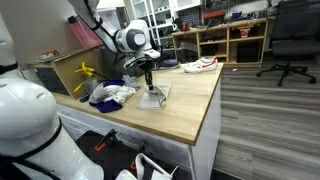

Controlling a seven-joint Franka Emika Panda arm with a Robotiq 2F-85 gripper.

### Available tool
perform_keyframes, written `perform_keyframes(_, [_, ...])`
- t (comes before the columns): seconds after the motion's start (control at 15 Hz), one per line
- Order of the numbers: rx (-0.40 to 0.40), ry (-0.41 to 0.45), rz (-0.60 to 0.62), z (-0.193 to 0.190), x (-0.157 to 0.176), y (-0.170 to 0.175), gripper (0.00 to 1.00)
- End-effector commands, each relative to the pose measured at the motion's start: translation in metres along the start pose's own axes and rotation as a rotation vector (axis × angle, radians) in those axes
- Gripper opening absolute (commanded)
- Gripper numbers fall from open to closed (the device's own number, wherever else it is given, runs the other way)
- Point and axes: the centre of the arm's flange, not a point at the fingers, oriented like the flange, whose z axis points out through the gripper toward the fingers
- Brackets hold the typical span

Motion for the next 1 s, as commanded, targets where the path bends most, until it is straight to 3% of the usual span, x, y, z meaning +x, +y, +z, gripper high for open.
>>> perform_keyframes(0.0, [-0.037,-0.062,0.036,-0.001,-0.017,0.002,0.01])
perform_keyframes(0.4, [-0.062,-0.126,0.036,0.02,-0.052,-0.005,0.01])
perform_keyframes(0.47, [-0.058,-0.127,0.029,0.023,-0.057,-0.006,0.23])
perform_keyframes(0.93, [-0.054,-0.126,-0.02,0.016,-0.059,-0.008,0.75])
